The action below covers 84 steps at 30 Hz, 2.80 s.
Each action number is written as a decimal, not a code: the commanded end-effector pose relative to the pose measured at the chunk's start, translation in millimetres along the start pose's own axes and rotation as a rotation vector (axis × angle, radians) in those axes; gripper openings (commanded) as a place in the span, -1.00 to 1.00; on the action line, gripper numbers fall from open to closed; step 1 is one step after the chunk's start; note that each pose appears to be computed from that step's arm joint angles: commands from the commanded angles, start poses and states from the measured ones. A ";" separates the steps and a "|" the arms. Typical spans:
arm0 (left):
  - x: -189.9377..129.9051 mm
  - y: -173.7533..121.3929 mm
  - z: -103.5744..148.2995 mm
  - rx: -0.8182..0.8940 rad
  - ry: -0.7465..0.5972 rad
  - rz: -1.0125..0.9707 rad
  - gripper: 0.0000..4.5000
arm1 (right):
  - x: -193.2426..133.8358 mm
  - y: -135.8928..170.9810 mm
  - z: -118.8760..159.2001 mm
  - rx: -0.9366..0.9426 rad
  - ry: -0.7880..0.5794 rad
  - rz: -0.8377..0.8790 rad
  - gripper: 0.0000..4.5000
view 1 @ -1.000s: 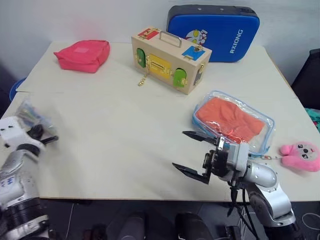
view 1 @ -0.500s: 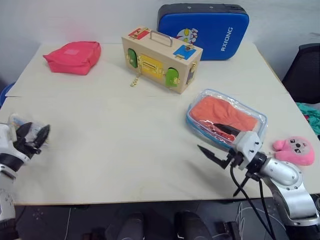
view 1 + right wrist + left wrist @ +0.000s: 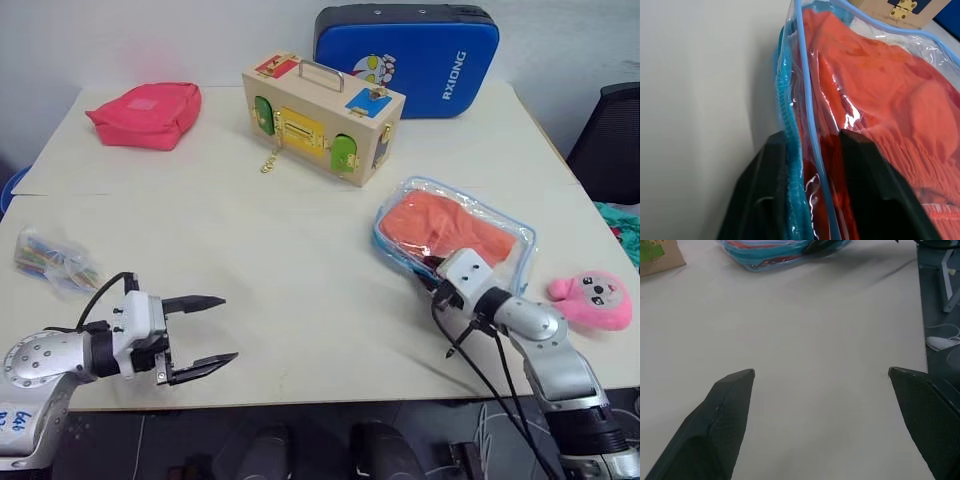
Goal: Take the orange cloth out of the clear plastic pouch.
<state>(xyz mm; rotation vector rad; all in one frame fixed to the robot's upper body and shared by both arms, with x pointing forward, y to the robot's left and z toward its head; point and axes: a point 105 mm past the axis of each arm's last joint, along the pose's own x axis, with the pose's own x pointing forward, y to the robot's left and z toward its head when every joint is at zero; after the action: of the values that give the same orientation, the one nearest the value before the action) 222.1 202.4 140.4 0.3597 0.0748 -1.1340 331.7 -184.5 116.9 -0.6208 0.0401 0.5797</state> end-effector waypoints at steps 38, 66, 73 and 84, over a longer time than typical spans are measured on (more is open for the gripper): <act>20.4 -14.1 12.5 -0.103 -0.155 0.060 1.00 | -48.4 -50.6 38.1 -0.004 -0.045 0.446 0.97; 49.2 -7.6 18.0 -0.093 -0.174 -0.057 1.00 | 6.5 58.7 39.7 0.295 -0.180 0.664 -0.70; 65.2 -5.5 24.7 -0.081 -0.169 -0.133 1.00 | -27.7 52.0 48.3 0.286 -0.239 0.688 0.33; 143.1 -4.2 28.1 -0.105 -0.168 -0.258 1.00 | -93.9 -4.6 33.6 0.091 -0.228 0.484 0.74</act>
<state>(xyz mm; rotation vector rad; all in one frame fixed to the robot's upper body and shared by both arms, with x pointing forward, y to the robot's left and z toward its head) 271.8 73.4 132.7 0.1353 0.0437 -1.4162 251.0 -202.7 154.4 -0.3262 0.0690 1.1469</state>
